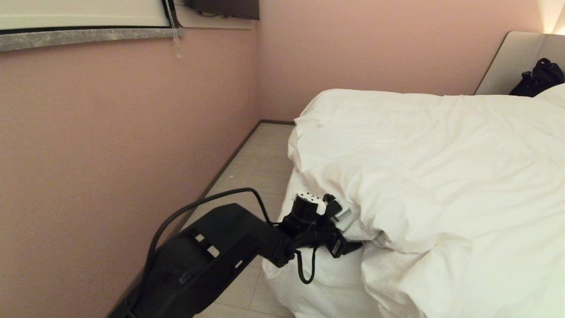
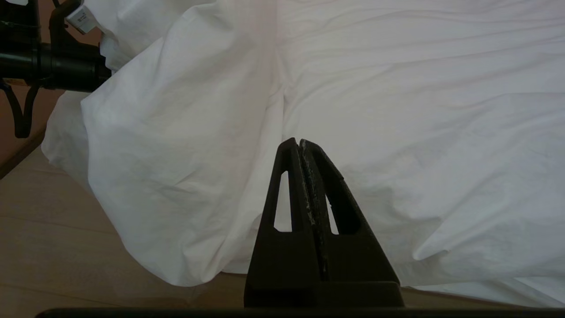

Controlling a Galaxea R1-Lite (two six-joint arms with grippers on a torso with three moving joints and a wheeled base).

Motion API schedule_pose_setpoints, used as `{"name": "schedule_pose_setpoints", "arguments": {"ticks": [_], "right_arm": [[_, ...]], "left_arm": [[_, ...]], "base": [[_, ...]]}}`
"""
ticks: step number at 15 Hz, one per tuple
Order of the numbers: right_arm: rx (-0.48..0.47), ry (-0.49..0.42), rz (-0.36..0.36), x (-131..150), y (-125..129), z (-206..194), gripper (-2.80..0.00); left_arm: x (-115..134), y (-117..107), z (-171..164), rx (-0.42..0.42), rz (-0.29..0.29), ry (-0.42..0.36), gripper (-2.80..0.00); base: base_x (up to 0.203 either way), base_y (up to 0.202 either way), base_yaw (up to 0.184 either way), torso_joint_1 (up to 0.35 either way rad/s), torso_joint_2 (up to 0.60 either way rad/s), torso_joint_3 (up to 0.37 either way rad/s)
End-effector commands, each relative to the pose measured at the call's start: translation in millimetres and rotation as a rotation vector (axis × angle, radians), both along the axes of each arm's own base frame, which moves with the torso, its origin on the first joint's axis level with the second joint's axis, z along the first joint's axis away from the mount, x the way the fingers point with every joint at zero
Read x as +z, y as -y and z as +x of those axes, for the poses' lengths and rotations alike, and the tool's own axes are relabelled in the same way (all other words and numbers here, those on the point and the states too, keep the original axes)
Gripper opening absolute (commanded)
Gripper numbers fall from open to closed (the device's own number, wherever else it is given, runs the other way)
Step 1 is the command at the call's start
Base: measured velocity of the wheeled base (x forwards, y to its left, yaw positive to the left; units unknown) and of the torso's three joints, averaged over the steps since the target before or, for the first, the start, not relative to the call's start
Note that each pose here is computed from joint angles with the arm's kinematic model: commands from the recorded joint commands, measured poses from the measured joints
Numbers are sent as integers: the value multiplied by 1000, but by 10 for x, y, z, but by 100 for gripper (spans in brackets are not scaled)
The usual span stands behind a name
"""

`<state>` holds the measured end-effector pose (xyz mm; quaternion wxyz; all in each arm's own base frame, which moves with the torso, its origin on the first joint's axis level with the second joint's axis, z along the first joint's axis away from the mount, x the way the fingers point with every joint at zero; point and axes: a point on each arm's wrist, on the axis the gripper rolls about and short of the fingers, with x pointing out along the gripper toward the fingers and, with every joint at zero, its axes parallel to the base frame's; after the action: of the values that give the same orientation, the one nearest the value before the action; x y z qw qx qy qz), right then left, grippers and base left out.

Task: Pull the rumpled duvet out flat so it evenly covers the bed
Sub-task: Flatten the corners of the folded blanket

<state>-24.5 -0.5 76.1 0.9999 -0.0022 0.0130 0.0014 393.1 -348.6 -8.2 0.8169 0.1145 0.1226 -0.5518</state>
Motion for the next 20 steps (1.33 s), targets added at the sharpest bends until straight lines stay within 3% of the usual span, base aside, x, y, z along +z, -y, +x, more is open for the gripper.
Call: {"name": "schedule_pose_setpoints", "arguments": {"ticks": [1,9,14,17,20], "right_arm": [[0,-2,-1,0,0,1,-280],[0,-2,-1,0,0,1,-280],[0,-2,-1,0,0,1,-280],[0,-2,-1,0,0,1,-280],[0,-2,-1,0,0,1,-280]], "left_arm": [[3,18,-18,-7,-3,3,-280],[153,-24,-67,-7,-12,3,-280],[452,-193,-244,6,-6,-26,-280],[693,-362,-334,43,-28,-82,-280],[691,-522,-387,97,-14,-141,-280]], "base": [[0,0,0,0,0,0],[0,0,0,0,0,0],[0,0,0,0,0,0],[0,0,0,0,0,0],[0,0,0,0,0,0]]}}
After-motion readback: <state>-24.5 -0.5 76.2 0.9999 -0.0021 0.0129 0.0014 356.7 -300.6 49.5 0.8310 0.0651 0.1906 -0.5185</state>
